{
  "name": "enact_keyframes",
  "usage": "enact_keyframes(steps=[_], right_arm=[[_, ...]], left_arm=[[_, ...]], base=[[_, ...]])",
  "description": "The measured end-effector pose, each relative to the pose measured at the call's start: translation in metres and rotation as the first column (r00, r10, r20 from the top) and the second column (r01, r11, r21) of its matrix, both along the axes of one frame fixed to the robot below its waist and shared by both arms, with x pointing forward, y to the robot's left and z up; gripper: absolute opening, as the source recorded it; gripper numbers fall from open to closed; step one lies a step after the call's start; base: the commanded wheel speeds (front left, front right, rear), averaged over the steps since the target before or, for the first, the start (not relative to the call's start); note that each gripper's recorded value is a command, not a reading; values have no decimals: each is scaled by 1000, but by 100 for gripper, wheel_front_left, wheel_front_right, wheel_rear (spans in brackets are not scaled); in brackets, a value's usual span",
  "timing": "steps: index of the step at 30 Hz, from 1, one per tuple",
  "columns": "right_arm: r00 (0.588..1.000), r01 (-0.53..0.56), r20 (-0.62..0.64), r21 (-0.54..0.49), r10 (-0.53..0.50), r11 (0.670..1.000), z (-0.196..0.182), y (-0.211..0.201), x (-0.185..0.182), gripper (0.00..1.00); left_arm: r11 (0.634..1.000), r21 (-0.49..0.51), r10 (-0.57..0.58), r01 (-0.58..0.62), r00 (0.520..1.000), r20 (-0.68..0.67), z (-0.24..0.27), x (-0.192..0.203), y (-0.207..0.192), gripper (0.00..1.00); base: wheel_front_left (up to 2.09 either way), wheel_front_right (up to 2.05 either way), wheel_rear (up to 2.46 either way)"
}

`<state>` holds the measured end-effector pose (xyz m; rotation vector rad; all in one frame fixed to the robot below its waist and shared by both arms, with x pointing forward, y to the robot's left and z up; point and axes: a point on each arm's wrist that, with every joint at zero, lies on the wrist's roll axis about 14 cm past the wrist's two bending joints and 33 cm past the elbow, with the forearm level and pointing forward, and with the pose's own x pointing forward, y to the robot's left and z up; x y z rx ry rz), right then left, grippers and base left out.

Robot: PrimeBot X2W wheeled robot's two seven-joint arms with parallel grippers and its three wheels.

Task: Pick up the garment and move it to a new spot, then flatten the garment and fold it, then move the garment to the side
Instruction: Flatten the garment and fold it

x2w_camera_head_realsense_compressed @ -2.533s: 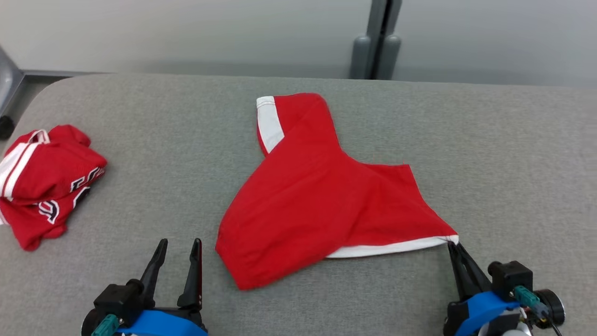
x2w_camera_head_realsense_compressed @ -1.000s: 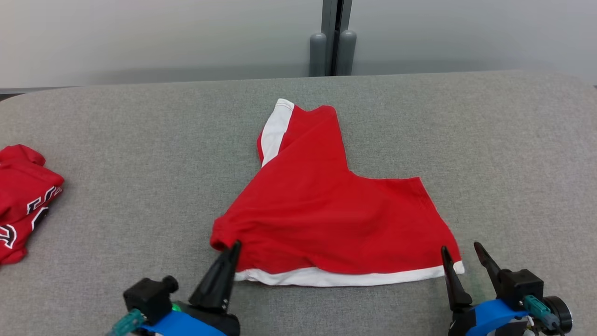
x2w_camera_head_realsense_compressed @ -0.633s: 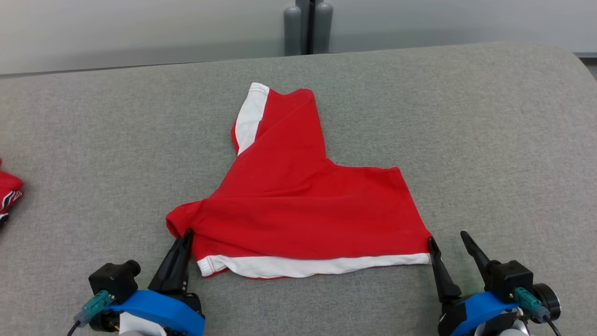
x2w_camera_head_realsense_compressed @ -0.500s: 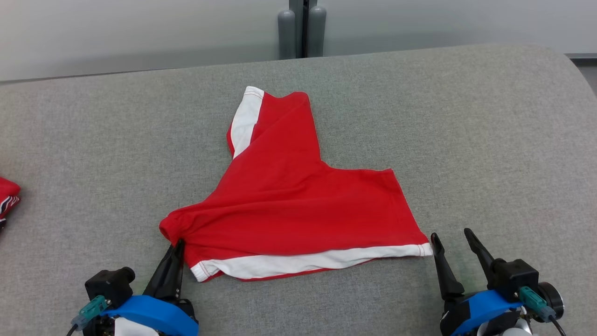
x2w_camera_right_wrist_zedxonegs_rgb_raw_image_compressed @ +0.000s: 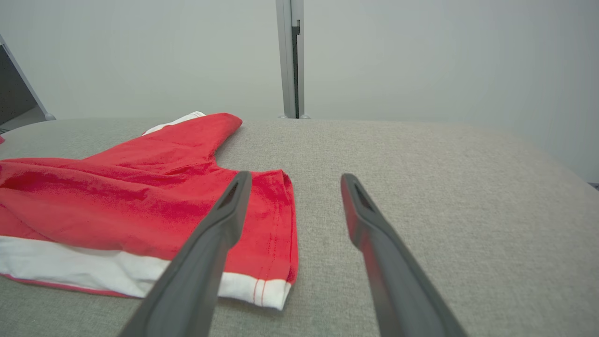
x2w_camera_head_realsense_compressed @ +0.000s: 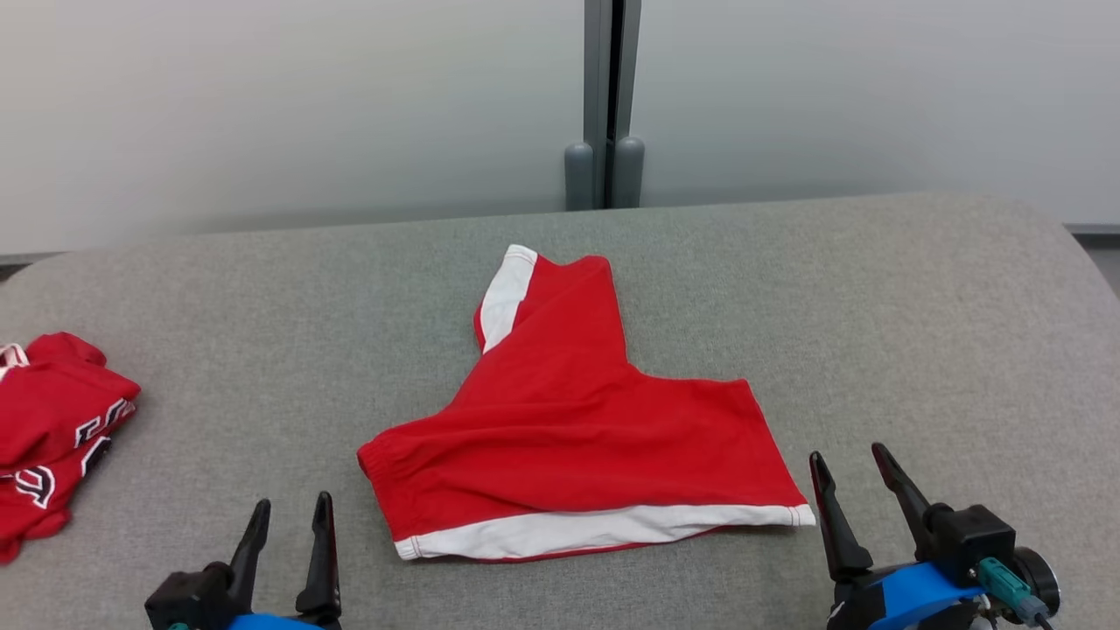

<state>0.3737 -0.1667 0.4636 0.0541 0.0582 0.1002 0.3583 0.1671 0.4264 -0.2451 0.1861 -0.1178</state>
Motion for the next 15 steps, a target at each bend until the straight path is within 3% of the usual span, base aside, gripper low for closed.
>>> enact_keyframes(steps=[10,15], right_arm=[[1000,-11,-16,4,11,1000,-5,4,-19,100],[1000,-14,-27,4,14,1000,-8,5,-19,100]], left_arm=[[998,45,54,-54,998,20,3,-27,7,100],[999,29,25,-25,1000,11,1,-28,-6,100]], base=[[0,0,0],[0,0,0]])
